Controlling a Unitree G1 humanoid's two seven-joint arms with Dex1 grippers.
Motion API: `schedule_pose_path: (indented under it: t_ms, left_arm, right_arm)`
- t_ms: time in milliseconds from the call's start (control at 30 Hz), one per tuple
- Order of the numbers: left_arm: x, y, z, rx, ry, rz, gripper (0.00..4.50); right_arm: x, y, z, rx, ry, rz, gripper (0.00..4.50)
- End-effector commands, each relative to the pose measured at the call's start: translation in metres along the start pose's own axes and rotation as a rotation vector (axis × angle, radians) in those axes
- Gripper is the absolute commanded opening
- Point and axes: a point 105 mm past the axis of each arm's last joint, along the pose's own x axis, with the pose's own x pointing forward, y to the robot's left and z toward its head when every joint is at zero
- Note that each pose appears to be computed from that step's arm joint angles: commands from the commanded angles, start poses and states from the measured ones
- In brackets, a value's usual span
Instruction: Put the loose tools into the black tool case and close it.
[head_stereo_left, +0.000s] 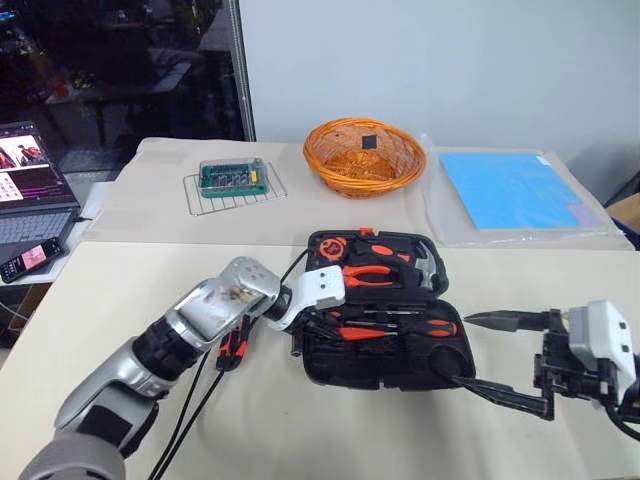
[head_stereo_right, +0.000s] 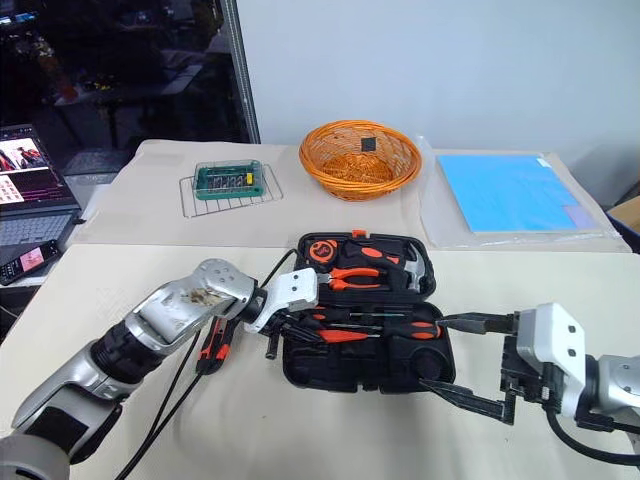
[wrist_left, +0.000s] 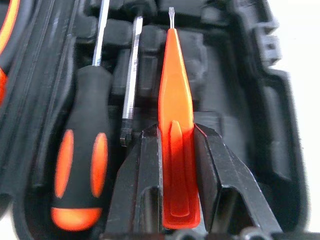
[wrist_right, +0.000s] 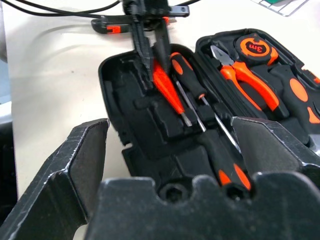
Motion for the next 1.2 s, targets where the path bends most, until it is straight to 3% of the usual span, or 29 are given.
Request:
schedule_pose_path:
  t_ms: [33, 700, 767, 933, 1033, 1200]
  left_arm:
    - [-0.005, 0.005, 0.003, 0.04, 0.035, 0.03, 0.43]
    - [0.014, -0.004, 0.004, 0.052, 0.075, -0.021, 0.43]
    - [0.014, -0.005, 0.007, 0.048, 0.059, -0.023, 1.44]
    - [-0.008, 0.002, 0.032, -0.024, -0.106, 0.011, 3.04]
    - [-0.019, 0.003, 0.04, -0.066, -0.209, 0.007, 2.87]
    - [-0.016, 0.004, 0.034, -0.104, -0.337, 0.051, 1.23]
  right_arm:
    - [-0.009, -0.006, 0.006, -0.062, 0.017, -0.025, 4.5]
    - [-0.022, -0.024, 0.004, -0.088, 0.056, -0.017, 4.5]
    - [-0.022, -0.025, 0.003, -0.089, 0.055, -0.018, 4.5]
    - [-0.022, -0.024, 0.004, -0.089, 0.052, -0.023, 4.5]
    - [-0.023, -0.024, 0.003, -0.087, 0.051, -0.028, 4.5]
    - [-0.018, -0.021, 0.003, -0.082, 0.038, -0.03, 4.5]
